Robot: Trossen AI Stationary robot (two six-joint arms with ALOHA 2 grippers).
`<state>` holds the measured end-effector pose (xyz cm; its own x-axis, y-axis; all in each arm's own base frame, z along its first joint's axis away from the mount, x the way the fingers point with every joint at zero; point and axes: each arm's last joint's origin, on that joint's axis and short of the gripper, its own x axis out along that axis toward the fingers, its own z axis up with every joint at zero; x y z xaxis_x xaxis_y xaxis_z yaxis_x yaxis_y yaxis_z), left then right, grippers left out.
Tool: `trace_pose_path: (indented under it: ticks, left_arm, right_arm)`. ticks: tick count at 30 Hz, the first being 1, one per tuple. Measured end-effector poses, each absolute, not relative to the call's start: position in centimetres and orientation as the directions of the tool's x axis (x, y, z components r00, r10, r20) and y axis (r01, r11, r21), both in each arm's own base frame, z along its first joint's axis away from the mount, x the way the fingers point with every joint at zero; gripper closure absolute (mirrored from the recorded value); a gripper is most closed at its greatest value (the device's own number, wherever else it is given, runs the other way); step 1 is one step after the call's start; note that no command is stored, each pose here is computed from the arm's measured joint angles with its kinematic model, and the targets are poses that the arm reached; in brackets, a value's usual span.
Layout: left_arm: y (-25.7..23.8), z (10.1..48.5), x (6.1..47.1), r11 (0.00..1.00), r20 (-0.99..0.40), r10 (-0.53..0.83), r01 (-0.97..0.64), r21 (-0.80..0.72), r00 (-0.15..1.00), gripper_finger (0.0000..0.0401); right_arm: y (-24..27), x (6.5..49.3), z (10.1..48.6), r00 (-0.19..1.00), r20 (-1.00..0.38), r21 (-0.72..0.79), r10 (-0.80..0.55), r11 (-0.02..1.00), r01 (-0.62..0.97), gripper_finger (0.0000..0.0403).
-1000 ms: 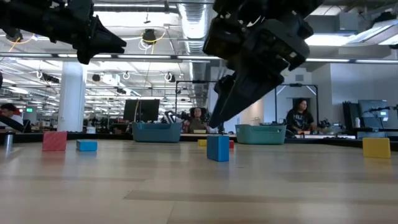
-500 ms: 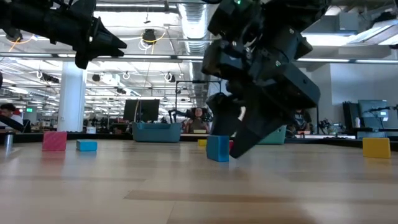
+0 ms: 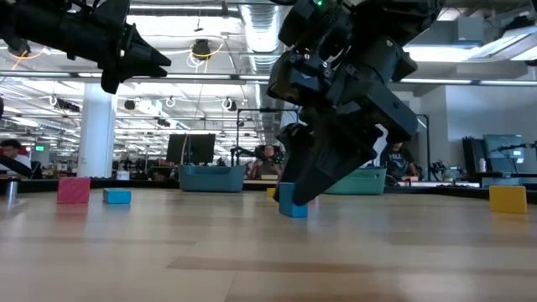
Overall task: Sort & place blocks by color
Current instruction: Put the right blue block into the blue bin
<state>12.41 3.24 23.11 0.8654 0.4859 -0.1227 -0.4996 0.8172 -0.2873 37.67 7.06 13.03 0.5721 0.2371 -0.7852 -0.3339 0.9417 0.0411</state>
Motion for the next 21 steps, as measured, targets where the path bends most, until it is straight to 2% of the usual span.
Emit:
trace_pose_path:
  ticks: [5, 8, 15, 21]
  left_arm:
    - [3.2, 23.1, 12.4, 0.826, -0.124, 0.462, -0.477, -0.301, 0.878, 0.0261]
    - [3.1, 23.1, 12.5, 0.807, -0.125, 0.429, -0.442, -0.392, 0.895, 0.0261]
    - [3.0, 22.4, 13.4, 0.693, -0.189, 0.359, -0.397, -0.601, 0.914, 0.0258]
    - [3.3, 21.4, 15.9, 0.596, -0.226, 0.18, -0.289, -0.75, 0.957, 0.0213]
  right_arm:
    - [6.6, 37.7, 13.4, 0.578, -0.779, 0.086, 0.242, 0.955, -0.285, 0.0224]
    - [5.2, 37.6, 15.0, 0.605, -0.753, 0.166, 0.26, 0.964, -0.208, 0.0248]
    - [0.5, 37.0, 21.5, 0.787, -0.601, 0.159, 0.14, 0.986, -0.053, 0.0233]
    - [-1.6, 36.4, 24.9, 0.886, -0.464, -0.004, 0.005, 1.0, -0.007, 0.0231]
